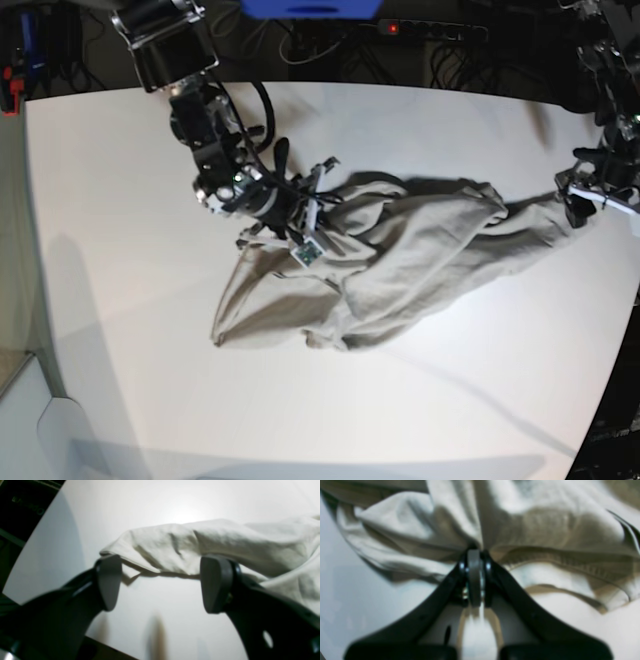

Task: Layout the t-shirt on the table in an organized manner, then fold the t-shirt properly
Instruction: 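Regrasp the shirt fabric with the right gripper near the bundle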

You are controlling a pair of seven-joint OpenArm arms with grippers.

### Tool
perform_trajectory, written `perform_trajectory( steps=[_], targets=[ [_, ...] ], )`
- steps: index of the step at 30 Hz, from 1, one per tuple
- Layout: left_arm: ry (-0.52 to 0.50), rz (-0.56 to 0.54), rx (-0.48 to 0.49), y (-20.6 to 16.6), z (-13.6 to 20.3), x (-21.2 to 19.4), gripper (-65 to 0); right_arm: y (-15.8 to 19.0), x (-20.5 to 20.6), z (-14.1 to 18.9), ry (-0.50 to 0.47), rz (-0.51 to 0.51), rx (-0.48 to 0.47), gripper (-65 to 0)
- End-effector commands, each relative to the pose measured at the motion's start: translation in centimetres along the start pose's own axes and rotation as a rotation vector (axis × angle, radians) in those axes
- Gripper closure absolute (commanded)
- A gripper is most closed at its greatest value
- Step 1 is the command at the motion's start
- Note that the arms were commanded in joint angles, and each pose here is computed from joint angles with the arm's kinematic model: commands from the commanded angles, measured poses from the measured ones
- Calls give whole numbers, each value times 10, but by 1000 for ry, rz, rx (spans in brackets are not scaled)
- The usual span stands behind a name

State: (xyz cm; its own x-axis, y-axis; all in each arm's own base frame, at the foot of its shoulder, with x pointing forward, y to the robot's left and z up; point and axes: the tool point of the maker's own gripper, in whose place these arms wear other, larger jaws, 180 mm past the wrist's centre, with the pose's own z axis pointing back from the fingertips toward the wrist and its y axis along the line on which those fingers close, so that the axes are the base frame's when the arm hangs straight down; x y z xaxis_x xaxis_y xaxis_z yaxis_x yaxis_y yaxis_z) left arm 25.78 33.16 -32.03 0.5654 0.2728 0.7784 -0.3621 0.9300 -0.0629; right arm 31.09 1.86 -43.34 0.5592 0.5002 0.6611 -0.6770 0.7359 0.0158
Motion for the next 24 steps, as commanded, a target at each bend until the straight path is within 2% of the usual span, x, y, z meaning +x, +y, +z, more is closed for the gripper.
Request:
perform_trajectory(
  steps=[1,3,6,10,13,17,21,24],
  targets=[
    [-55,-12,-1,0,3,18,-477,-10,-16,6,86,43,-30,-6],
    [-58,-12,-1,0,3,19,-477,-19,-13,20,76,60,-61,-6],
    [-58,-11,-2,0,3,19,-477,-33,9,53,0,77,-134,-6],
    [-59,-11,-5,-1,3,19,-477,-67,36,103,-70,84,-271,-6],
    [-53,4,-11,-4,2,15,-477,-85,42,132,-70,113,-349,-6],
    [-49,18,-16,-7,2,11,-477,-109,39,151,-58,126,-421,-6],
    [-48,19,-18,-8,2,10,-477,-137,31,169,-53,80,-498,-6],
    [-48,19,-18,-8,2,10,-477,-138,25,171,-39,66,-501,-4]
  ],
)
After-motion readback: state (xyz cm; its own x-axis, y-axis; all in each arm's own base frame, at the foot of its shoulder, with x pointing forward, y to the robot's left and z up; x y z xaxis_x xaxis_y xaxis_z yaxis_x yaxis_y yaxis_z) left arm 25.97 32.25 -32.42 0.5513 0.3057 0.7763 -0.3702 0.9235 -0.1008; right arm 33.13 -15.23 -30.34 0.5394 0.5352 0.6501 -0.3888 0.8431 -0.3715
